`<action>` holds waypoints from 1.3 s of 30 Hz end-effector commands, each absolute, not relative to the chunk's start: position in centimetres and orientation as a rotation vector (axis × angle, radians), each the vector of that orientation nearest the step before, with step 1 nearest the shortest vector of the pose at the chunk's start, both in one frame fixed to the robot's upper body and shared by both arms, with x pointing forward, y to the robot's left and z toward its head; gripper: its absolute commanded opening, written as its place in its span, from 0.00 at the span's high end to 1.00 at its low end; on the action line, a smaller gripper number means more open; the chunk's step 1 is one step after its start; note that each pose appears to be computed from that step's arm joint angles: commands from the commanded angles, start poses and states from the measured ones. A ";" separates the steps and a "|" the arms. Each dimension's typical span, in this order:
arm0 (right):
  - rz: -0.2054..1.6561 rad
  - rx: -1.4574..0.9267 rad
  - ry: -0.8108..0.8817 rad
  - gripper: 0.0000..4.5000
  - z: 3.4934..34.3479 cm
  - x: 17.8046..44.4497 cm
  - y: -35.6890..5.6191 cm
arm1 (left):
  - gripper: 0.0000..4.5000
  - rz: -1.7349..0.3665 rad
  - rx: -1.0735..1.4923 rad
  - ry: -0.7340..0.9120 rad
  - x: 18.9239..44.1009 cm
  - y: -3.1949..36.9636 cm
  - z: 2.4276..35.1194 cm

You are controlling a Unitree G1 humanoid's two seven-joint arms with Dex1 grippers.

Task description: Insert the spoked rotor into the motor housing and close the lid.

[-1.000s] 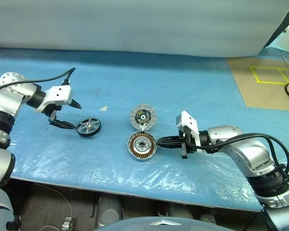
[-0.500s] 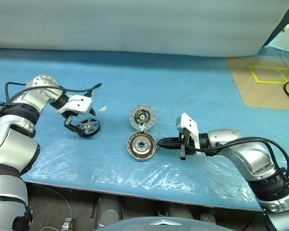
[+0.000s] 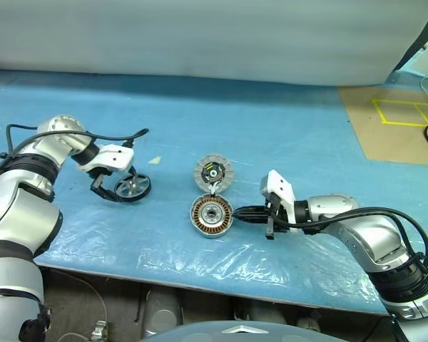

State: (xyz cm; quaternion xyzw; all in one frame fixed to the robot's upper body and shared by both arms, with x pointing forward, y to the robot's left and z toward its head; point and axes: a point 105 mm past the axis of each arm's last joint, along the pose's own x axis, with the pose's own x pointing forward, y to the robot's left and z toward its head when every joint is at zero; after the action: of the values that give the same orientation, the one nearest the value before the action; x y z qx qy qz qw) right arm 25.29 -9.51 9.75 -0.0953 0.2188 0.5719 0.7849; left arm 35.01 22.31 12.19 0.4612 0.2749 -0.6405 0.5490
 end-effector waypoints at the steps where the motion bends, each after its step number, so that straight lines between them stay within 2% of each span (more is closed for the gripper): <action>1: 1.256 -0.224 0.451 1.00 10.2 24.7 -9.1 | 0.00 -1.504 1.094 0.598 35.3 22.2 13.1; 17: 1.244 -0.228 0.466 1.00 9.7 24.4 -9.1 | 0.00 -1.468 1.075 0.638 35.3 23.1 13.2; 21: 1.243 -0.225 0.469 1.00 9.7 24.3 -9.1 | 0.19 -1.454 1.086 0.639 35.3 23.4 13.9; 24: 1.244 -0.223 0.470 1.00 9.7 24.4 -9.1 | 0.40 -1.441 1.064 0.642 35.2 23.6 14.3; 33: 1.249 -0.225 0.470 1.00 9.5 24.5 -8.8 | 0.40 -1.429 1.087 0.669 35.1 24.3 14.7; 39: 1.241 -0.220 0.469 1.00 9.5 24.6 -8.7 | 0.40 -1.465 1.076 0.601 35.4 22.8 14.2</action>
State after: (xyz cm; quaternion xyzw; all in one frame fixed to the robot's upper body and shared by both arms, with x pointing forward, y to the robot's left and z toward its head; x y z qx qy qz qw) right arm 24.64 -9.10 8.84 -0.0959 0.2320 0.5684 0.7835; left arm 35.04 23.26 13.37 0.4527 0.2797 -0.6256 0.5704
